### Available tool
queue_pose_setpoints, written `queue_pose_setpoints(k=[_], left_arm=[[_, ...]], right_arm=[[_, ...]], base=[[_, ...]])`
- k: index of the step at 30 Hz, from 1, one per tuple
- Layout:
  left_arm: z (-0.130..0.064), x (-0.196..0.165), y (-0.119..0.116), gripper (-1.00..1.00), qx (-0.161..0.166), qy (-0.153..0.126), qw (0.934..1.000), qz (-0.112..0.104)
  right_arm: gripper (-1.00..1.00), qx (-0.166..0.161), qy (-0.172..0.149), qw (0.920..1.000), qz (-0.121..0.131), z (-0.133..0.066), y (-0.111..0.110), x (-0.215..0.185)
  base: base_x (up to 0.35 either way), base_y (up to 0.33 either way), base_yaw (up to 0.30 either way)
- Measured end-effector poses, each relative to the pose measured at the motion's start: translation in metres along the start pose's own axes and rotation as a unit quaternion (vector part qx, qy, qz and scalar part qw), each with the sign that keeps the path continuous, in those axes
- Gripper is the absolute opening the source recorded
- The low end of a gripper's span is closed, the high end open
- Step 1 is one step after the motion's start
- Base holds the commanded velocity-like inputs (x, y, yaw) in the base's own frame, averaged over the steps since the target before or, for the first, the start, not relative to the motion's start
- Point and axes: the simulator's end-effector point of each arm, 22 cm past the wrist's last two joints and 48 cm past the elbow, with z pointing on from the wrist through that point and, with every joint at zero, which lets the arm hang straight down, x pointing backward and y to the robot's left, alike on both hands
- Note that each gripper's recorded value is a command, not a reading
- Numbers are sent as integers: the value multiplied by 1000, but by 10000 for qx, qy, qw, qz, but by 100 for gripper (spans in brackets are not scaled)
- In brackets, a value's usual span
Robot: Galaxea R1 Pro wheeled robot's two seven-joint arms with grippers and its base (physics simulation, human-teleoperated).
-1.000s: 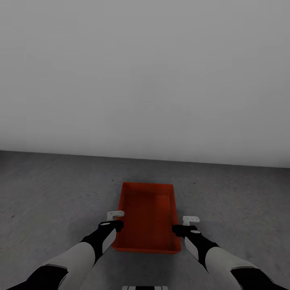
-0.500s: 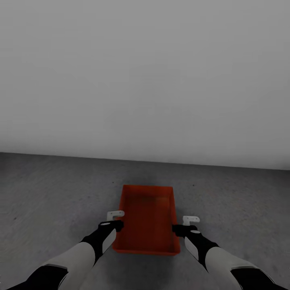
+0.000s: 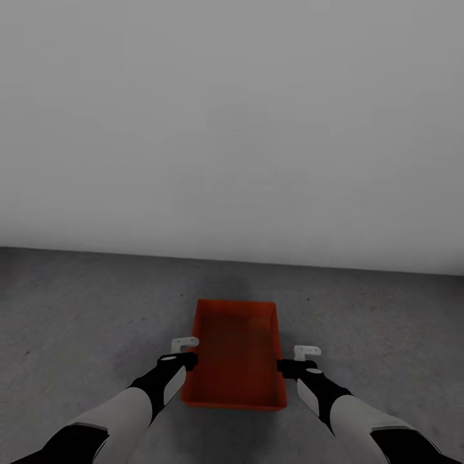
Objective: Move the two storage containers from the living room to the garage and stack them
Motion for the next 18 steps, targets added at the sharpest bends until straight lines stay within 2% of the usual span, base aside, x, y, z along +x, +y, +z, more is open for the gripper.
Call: queue_pose_setpoints(k=[18], left_arm=[[-31, -19, 2, 100, -3, -2, 10000, -1]], right_arm=[[100, 3, -7, 10000, 0, -30, -1, -21]], base=[[0, 0, 0]])
